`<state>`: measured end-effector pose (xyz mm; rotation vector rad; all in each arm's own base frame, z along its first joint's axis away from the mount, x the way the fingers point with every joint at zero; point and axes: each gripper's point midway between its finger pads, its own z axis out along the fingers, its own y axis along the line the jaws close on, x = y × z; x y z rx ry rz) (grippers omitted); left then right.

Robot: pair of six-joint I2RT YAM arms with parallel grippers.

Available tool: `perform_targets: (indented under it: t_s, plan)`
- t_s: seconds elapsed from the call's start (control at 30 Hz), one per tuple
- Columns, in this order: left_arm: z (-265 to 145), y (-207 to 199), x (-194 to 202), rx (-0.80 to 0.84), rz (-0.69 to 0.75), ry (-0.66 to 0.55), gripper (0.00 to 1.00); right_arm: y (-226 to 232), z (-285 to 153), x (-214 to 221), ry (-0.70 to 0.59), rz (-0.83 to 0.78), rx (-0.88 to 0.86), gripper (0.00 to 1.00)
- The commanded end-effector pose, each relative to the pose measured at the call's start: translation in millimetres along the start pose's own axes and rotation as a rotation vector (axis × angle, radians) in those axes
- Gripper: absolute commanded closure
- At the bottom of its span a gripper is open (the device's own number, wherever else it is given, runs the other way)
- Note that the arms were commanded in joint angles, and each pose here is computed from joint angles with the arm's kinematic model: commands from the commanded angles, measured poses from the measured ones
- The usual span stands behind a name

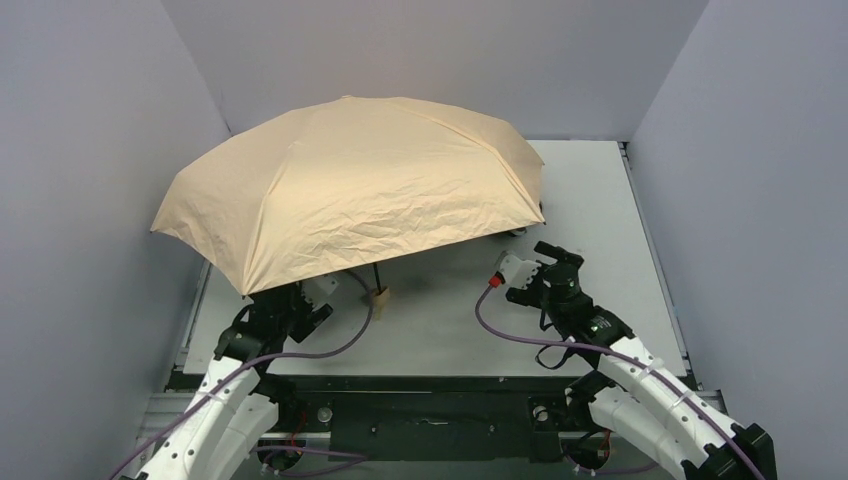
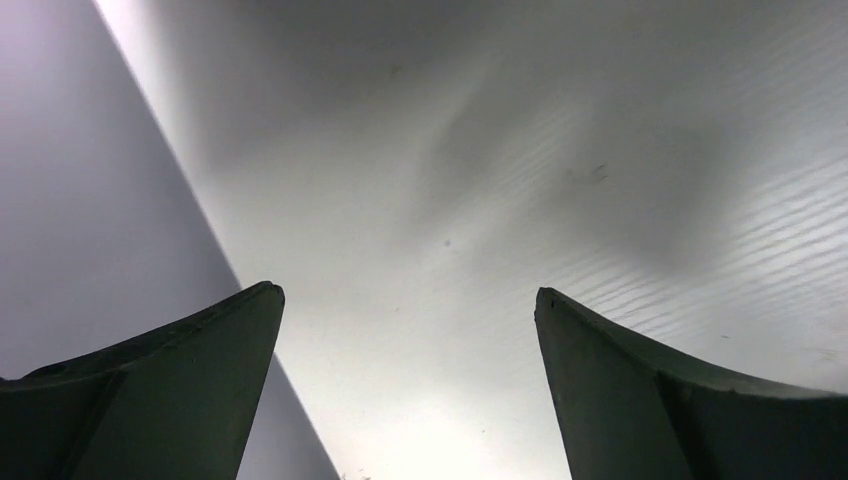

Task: Open the umbrella

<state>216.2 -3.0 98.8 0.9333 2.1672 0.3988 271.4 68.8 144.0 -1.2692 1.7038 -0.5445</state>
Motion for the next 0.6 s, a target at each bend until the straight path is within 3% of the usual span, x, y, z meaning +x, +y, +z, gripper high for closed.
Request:
perform_targets:
  t_s: [0.0, 0.57]
  plan:
    - [0.9, 31.6, 8.6, -0.207, 0.021, 0.012, 0.03, -26.7, -5.7, 26.0, 0.061, 0.149, 0.154, 0.17]
    - [5.4, 61.4, -4.6, -0.388, -0.06, -0.033, 0.03, -52.6, -32.9, 90.0, 0.176, 0.302, 0.357, 0.16]
